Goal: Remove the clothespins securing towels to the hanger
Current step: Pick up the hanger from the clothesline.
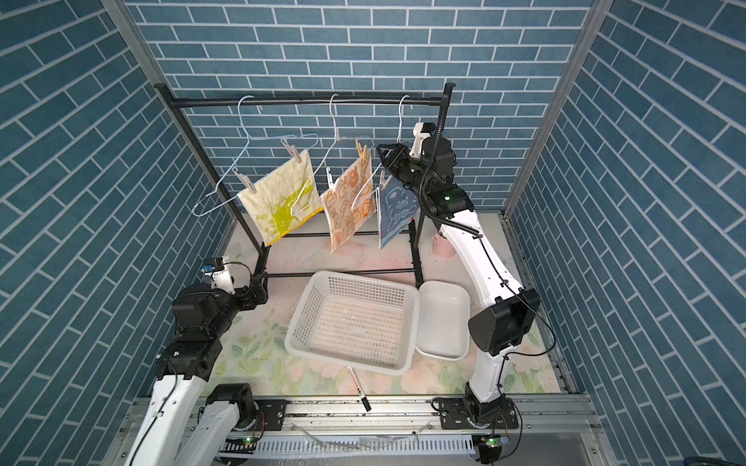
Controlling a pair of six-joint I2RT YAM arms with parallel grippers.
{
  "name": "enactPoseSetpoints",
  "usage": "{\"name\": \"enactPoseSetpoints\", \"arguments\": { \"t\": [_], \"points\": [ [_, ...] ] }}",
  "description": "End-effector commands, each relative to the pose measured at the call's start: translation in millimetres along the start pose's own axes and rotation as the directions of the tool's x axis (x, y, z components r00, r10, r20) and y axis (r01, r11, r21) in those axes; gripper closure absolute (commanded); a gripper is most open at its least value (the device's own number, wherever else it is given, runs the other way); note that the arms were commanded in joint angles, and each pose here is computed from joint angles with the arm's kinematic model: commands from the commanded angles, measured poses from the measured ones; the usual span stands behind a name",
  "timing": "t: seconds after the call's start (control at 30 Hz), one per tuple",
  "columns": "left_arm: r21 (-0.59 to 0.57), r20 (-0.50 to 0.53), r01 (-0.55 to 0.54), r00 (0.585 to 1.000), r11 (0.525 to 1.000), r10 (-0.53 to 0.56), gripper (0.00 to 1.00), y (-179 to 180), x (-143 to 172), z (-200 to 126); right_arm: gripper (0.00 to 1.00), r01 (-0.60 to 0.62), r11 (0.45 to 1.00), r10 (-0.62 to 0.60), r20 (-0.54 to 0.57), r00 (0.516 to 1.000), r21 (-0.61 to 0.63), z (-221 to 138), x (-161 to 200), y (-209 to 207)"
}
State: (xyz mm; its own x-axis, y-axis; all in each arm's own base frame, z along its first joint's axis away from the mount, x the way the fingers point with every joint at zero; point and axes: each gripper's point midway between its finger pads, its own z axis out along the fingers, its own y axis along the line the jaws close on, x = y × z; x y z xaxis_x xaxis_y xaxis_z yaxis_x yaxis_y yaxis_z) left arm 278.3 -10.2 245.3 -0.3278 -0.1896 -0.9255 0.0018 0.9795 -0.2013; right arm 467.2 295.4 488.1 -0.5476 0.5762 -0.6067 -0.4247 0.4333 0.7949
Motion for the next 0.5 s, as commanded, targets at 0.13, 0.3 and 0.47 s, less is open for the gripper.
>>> {"name": "enactPoseSetpoints", "arguments": {
  "t": [0.13, 0.3, 0.47],
  "points": [
    [-0.001, -0.011, 0.021, 1.000, 1.000, -0.021, 0.00, 4, 4, 2, 0.91, 0.009, 0.997, -0.008, 0.016, 1.000, -0.073, -10, -7, 29],
    [-0.003, -0.011, 0.026, 1.000, 1.000, -0.026, 0.00, 5, 4, 2, 0.98, 0.028, 0.994, -0.029, 0.000, 1.000, -0.106, -14, -7, 40],
    [-0.004, -0.009, 0.028, 1.000, 1.000, -0.028, 0.01, 6, 4, 3, 1.00, 0.048, 0.986, -0.054, -0.033, 0.998, -0.159, -23, -4, 58]
  ]
}}
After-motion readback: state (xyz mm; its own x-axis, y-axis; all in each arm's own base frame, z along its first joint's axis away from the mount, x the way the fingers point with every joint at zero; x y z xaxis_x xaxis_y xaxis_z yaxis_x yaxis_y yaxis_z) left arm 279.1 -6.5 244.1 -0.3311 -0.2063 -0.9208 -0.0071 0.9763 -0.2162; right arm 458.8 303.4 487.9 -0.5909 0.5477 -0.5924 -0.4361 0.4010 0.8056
